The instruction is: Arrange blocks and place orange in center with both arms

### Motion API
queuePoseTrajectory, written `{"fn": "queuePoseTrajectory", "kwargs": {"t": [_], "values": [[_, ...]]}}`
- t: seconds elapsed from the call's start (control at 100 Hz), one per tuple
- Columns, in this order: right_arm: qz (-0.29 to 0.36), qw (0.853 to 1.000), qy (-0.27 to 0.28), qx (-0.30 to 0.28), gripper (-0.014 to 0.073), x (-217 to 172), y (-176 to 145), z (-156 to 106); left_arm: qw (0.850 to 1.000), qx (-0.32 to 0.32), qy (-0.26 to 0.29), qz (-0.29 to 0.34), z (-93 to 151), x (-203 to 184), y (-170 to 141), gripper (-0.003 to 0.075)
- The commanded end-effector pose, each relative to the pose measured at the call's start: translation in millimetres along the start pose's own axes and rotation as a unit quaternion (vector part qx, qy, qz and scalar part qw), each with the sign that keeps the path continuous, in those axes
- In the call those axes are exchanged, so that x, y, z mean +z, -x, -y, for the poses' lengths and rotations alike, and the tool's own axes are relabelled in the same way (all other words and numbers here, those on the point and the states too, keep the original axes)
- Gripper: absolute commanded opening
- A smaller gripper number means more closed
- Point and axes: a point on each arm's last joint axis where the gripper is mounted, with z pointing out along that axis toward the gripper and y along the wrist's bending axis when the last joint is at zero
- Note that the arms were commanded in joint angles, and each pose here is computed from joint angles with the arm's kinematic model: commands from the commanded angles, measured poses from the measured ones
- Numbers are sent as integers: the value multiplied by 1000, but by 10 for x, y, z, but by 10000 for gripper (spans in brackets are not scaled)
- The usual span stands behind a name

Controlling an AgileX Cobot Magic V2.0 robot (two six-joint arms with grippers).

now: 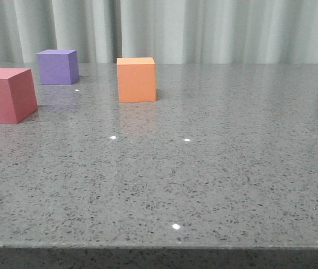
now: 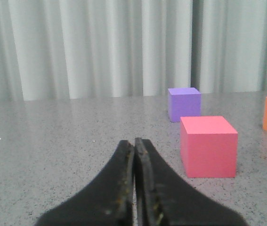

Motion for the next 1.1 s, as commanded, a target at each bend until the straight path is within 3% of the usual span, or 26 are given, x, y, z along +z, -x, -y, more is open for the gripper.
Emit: {"fn": "queuePoseTrajectory", "kwargs": {"t": [0.0, 0.21, 0.48, 0.76, 0.95, 1.09], "values": [[48, 999, 2, -10, -66, -24, 141, -5, 999, -2, -4, 54, 7, -24, -17, -19], [48, 999, 2, -10, -66, -24, 141, -5, 994, -4, -5, 109, 9, -43, 129, -19], [48, 999, 2, -10, -66, -24, 141, -5, 996, -50, -3, 77, -8, -22, 558, -19], [48, 999, 2, -10, -66, -24, 141, -5, 998, -48, -6, -46, -1, 231, 1286, -19], [48, 999, 2, -10, -66, -24, 141, -5, 986, -45, -6, -161, 4, 558, 1651, -19], [48, 999, 2, -10, -66, -24, 141, -5, 979, -44, -7, -200, 5, 795, 1828, -19]]}}
